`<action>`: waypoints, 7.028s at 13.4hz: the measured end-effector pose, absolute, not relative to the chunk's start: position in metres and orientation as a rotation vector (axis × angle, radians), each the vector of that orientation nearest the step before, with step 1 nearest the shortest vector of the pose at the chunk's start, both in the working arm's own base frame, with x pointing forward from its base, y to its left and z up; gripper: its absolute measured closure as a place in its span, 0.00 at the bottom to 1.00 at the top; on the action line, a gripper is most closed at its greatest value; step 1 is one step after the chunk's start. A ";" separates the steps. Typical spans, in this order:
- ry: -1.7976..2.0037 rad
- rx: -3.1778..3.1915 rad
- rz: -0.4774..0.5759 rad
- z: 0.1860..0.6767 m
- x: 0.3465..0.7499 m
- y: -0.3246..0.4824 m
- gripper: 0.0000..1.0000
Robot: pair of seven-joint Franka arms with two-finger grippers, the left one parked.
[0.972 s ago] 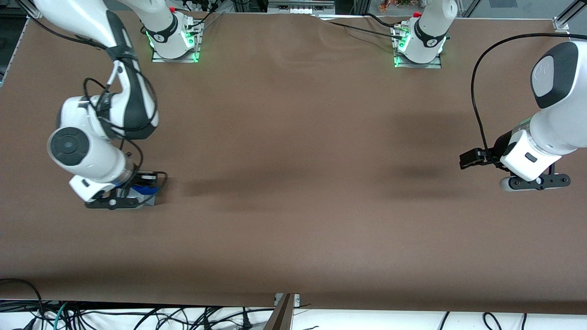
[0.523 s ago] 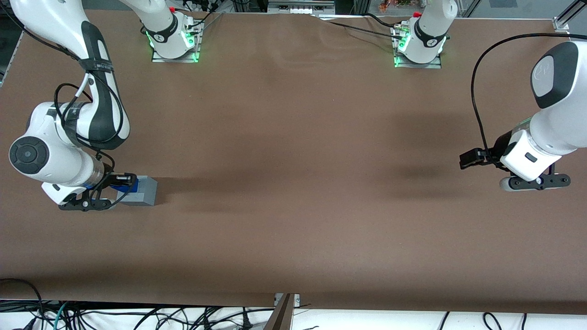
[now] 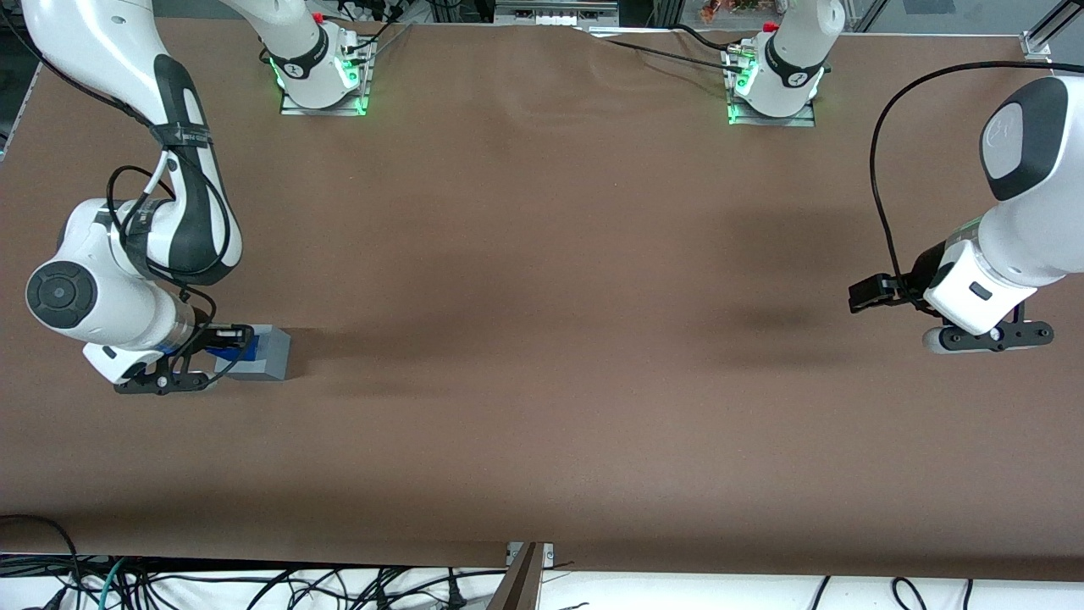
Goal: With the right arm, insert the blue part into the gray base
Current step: 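Carry the blue part with the right gripper over the gray base, then lower the blue part into the gray base's square opening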
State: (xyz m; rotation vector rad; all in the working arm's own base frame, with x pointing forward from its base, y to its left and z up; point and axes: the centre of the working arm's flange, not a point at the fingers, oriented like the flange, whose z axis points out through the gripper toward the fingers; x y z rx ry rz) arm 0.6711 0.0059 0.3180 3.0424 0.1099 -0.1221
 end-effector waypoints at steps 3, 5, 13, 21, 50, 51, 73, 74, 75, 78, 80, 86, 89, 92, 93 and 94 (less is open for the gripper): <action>0.134 3.047 -0.132 0.315 0.671 0.003 0.50; 0.209 3.046 -0.145 0.311 0.670 0.005 0.50; 0.236 3.047 -0.153 0.309 0.669 0.005 0.50; 0.226 3.055 -0.153 0.309 0.669 0.003 0.50; 0.155 3.083 -0.154 0.308 0.668 -0.010 0.50; 0.155 3.083 -0.150 0.308 0.668 -0.010 0.50; 0.151 3.088 -0.119 0.308 0.670 -0.007 0.50; 0.150 3.088 -0.119 0.308 0.670 -0.007 0.50; 0.149 3.088 -0.119 0.308 0.670 -0.007 0.50; 0.144 3.088 -0.119 0.308 0.670 -0.007 0.50; 0.142 3.088 -0.120 0.308 0.670 -0.007 0.50; 0.112 3.089 -0.120 0.308 0.670 -0.007 0.50; 0.088 3.090 -0.132 0.302 0.669 -0.006 0.50; 0.087 3.089 -0.138 0.294 0.669 -0.005 0.50; 0.087 3.089 -0.138 0.294 0.669 -0.005 0.50; 0.086 3.089 -0.138 0.294 0.669 -0.005 0.50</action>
